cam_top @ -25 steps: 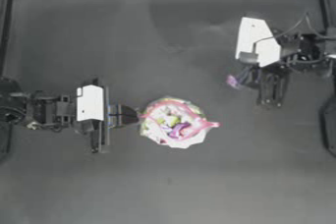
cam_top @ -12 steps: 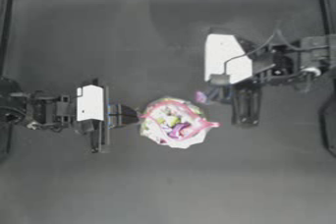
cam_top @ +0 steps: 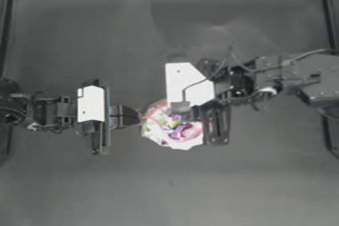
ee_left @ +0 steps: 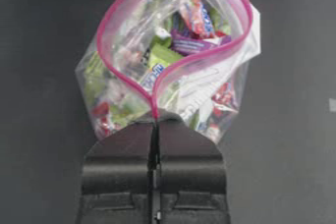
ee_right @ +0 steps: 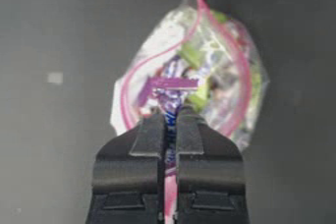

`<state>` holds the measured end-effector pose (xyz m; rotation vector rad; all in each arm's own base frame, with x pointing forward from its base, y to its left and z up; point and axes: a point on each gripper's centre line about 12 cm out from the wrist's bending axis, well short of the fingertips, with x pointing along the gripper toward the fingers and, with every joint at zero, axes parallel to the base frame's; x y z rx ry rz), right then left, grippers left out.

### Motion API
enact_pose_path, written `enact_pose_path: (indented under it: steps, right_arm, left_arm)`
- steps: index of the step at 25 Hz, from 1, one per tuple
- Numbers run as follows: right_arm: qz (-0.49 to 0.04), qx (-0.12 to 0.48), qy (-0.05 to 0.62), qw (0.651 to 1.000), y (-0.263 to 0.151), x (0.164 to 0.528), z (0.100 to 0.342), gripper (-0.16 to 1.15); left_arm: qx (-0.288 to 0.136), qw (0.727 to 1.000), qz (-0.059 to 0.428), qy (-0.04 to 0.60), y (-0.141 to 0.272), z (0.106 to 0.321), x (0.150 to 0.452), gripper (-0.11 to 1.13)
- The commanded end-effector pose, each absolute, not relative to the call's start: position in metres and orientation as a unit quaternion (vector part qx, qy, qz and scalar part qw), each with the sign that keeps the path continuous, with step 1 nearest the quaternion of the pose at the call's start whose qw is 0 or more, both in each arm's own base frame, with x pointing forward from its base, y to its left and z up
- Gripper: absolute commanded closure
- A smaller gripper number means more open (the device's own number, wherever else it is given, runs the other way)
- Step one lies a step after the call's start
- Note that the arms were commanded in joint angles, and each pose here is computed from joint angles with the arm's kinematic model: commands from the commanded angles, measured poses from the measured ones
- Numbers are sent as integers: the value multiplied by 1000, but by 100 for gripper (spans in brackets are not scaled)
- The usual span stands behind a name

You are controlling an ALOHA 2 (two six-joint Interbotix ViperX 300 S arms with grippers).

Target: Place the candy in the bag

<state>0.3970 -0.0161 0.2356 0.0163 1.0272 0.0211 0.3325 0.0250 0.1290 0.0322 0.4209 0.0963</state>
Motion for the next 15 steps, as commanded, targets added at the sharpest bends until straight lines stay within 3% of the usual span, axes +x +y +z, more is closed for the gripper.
enact_pose_path:
  steps: [1, 15]
  right_arm:
    - [12, 8, 475, 880, -14, 407, 241, 80]
    - [11, 14, 496, 868, -14, 418, 209, 80]
  left_arm:
    - [17, 982, 49, 184, 25, 144, 338, 98]
    - [18, 983, 46, 178, 23, 148, 338, 98]
